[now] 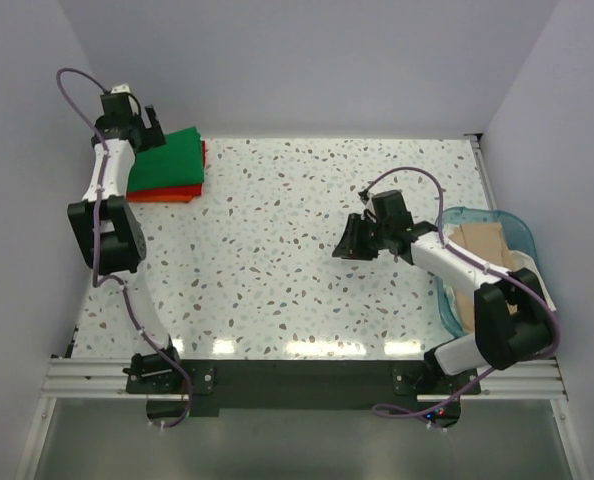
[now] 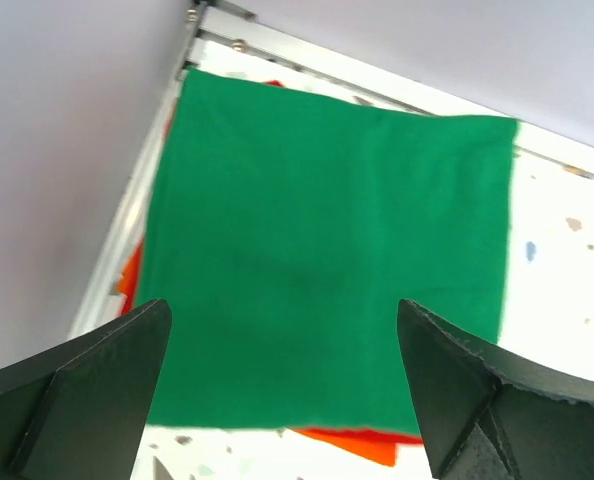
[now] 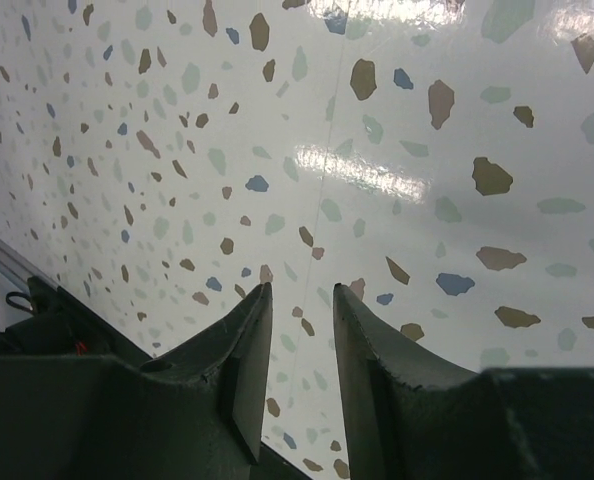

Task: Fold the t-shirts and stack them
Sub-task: Neatly place the folded tshirt to the corner, then reset both grippers

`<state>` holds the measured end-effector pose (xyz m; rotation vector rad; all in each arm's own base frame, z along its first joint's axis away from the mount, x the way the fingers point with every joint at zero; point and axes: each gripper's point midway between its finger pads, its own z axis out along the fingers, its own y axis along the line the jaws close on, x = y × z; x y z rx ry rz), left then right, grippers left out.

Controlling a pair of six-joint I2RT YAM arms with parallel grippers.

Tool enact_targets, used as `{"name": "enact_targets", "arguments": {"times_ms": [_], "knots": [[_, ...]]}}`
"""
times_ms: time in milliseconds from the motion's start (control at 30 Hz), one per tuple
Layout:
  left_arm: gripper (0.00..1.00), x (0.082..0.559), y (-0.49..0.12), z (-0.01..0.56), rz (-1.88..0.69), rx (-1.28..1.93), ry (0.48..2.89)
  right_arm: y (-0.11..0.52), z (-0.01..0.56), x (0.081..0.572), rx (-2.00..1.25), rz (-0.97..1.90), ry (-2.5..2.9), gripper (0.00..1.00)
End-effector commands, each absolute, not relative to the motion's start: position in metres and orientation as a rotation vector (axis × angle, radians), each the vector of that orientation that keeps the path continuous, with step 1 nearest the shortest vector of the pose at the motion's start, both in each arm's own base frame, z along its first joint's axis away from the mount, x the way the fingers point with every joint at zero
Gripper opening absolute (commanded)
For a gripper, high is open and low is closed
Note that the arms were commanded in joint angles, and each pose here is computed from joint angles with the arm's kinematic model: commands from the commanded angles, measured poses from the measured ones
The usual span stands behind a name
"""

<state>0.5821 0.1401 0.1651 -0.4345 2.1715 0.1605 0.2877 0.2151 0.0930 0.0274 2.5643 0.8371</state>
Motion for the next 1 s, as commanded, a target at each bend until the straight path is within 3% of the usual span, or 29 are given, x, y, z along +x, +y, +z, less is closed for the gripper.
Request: {"name": "enact_targets", "arguments": {"times_ms": [0, 267, 400, 733, 967], "knots": [[1.0, 0.58, 0.119, 0.257, 0.027, -0.43, 1.942, 0.216, 0.122, 0.3, -0.012, 0.824, 2.458, 0.35], [1.0, 0.518, 0.056, 0.263, -0.246, -0.481, 1.858, 0.216, 0.135, 0.301, -0.018, 0.832, 2.421, 0.37], [1.0, 0.48, 0.016, 0.258, -0.26, -0.452, 1.855, 0.211, 0.146, 0.302, -0.02, 0.804, 2.39, 0.4], [1.0, 0.37, -0.146, 0.229, -0.478, -0.186, 1.918, 0.191, 0.168, 0.295, -0.014, 0.714, 2.323, 0.42], [1.0, 0.307, -0.199, 0.19, -0.452, 0.019, 2.014, 0.174, 0.178, 0.282, -0.019, 0.646, 2.275, 0.42]]}}
